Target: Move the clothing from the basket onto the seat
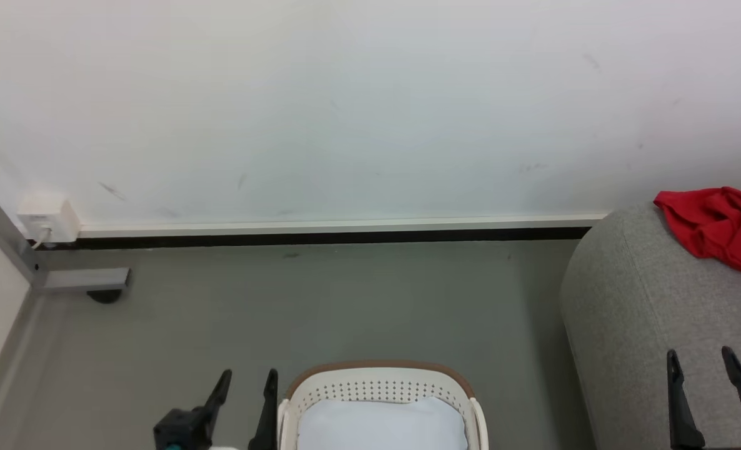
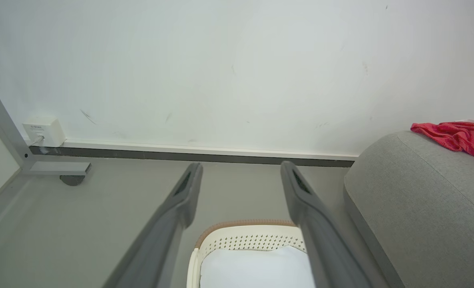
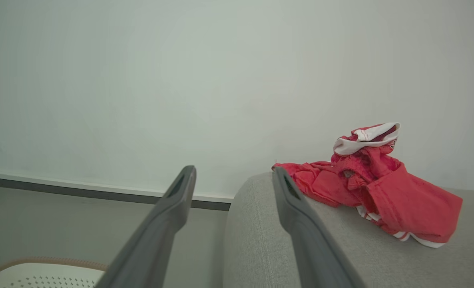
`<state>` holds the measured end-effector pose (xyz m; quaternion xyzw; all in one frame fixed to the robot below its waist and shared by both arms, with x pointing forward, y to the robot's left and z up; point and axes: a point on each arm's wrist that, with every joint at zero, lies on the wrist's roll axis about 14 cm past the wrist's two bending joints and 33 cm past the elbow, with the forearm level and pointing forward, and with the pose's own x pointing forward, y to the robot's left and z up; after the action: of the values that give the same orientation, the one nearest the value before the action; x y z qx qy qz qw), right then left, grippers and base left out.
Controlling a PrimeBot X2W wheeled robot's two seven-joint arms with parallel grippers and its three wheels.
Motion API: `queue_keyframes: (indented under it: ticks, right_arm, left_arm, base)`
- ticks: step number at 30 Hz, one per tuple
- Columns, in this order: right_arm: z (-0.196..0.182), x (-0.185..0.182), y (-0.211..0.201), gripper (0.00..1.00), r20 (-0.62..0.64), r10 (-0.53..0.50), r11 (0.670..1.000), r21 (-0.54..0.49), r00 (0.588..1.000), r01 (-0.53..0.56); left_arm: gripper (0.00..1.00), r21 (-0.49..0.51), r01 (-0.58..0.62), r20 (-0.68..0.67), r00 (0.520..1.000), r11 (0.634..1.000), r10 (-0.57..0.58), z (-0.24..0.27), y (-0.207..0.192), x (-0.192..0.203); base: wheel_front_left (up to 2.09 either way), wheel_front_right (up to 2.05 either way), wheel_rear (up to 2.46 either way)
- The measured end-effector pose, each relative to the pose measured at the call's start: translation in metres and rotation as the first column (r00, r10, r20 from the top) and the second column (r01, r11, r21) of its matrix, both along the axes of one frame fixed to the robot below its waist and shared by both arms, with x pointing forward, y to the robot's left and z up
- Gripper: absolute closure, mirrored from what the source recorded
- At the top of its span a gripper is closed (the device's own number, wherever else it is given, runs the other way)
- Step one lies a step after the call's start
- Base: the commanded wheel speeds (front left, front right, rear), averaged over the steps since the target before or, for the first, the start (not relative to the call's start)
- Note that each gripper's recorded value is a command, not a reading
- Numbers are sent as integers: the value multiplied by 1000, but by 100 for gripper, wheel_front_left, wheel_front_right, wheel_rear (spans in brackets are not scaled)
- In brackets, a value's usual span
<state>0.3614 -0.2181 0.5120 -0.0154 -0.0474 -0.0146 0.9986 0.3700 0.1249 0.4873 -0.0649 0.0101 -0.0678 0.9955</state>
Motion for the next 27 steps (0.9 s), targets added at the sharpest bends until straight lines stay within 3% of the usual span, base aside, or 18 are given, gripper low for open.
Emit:
queue_keyframes:
  ticks: [8, 25, 26, 27]
  right_arm:
    - [-14, -12, 23, 0, -43, 63, 998, -6, 997, -63]
    - [-27, -17, 38, 0, -80, 105, 994, 31, 991, -103]
    - [-28, -16, 39, 100, -82, 109, 994, 31, 991, -107]
    - [-30, -17, 40, 100, -88, 110, 994, 34, 990, -108]
  left_arm:
    - [0, -22, -68, -3, 998, 997, 68, -6, 22, -26]
    - [0, -33, -97, 21, 995, 995, 98, -4, 38, -38]
    - [100, -36, -94, 21, 995, 995, 95, -4, 38, -38]
    - [100, -36, -95, 13, 995, 995, 96, -7, 37, -39]
  base:
    - [0, 0, 0]
    - [0, 0, 0]
    - [0, 0, 0]
    - [0, 0, 0]
